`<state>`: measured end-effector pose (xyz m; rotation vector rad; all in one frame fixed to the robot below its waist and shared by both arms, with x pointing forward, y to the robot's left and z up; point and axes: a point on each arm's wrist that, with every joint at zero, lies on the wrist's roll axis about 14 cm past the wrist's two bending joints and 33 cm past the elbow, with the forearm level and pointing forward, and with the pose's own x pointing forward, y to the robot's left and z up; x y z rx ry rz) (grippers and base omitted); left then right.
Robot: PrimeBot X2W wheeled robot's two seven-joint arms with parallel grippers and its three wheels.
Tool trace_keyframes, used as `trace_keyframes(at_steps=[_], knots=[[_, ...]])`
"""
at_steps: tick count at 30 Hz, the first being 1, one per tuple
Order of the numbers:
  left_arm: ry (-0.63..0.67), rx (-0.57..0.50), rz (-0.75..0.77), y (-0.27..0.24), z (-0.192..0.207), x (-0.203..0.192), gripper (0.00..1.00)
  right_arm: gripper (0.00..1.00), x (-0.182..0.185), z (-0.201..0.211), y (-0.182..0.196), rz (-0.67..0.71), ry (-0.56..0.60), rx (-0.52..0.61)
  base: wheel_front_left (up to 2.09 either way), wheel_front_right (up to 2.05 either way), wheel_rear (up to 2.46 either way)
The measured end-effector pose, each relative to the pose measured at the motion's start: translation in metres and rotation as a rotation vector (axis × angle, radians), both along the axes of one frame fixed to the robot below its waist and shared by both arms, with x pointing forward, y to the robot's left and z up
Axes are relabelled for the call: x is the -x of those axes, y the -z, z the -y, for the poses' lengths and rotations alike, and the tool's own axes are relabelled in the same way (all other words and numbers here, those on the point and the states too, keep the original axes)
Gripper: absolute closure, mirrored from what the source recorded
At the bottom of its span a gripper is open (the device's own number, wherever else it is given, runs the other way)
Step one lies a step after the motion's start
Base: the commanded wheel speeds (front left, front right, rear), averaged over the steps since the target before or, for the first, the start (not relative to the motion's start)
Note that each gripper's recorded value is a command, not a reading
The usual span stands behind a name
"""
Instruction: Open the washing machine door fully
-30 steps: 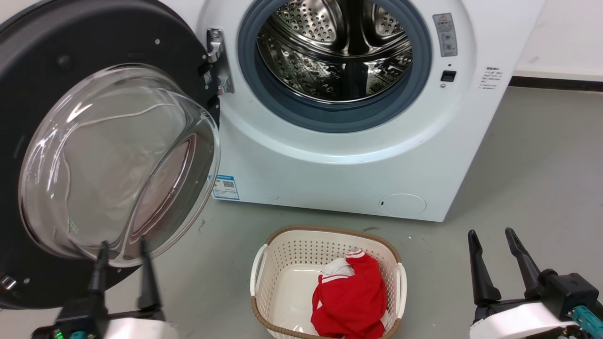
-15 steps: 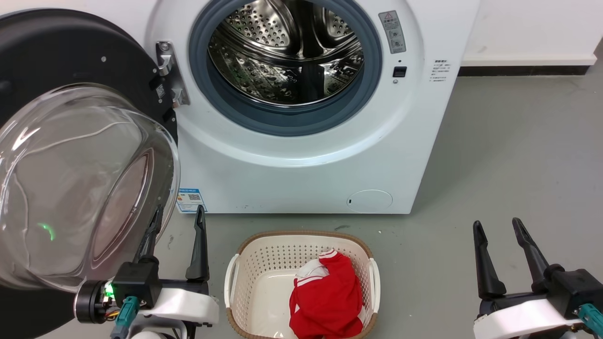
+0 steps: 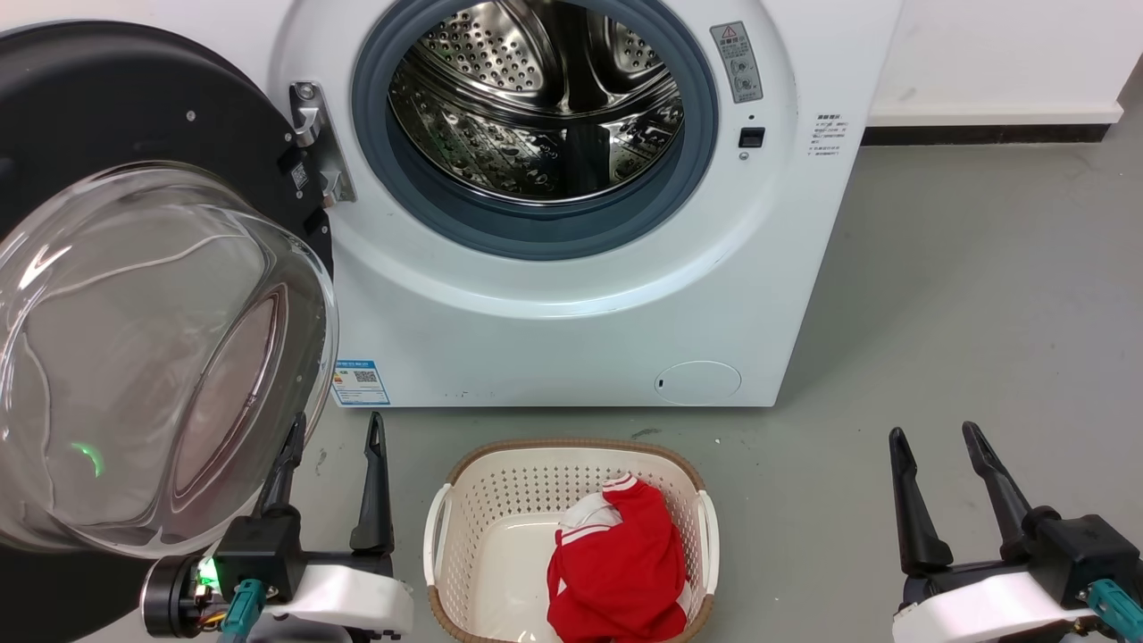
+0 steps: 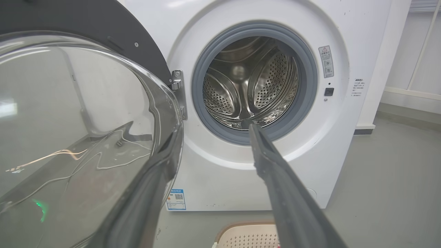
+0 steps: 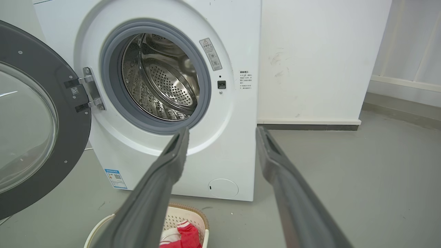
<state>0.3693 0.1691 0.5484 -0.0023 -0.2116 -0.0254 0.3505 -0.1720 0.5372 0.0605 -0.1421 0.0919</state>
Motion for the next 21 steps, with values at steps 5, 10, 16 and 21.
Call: trace_keyframes(at_steps=[5, 10, 16, 21], knots=[[-0.004, 0.001, -0.004, 0.001, -0.001, 0.001, 0.0, 0.0, -0.001, -0.001, 0.0, -0.001, -0.004, 0.0, 0.0, 0.0, 0.0], [-0.002, 0.002, -0.008, 0.003, -0.001, 0.0, 0.0, 0.0, -0.001, -0.002, 0.001, -0.004, -0.005, -0.005, 0.0, 0.0, 0.0], [0.0, 0.002, -0.01, 0.003, -0.001, 0.0, 0.0, 0.0, -0.001, -0.002, 0.003, -0.007, -0.005, -0.008, 0.0, 0.0, 0.0], [-0.001, 0.004, -0.046, 0.015, -0.001, 0.002, 1.0, 1.0, 0.001, -0.001, 0.011, -0.036, -0.003, -0.011, 0.0, 0.0, 0.0]])
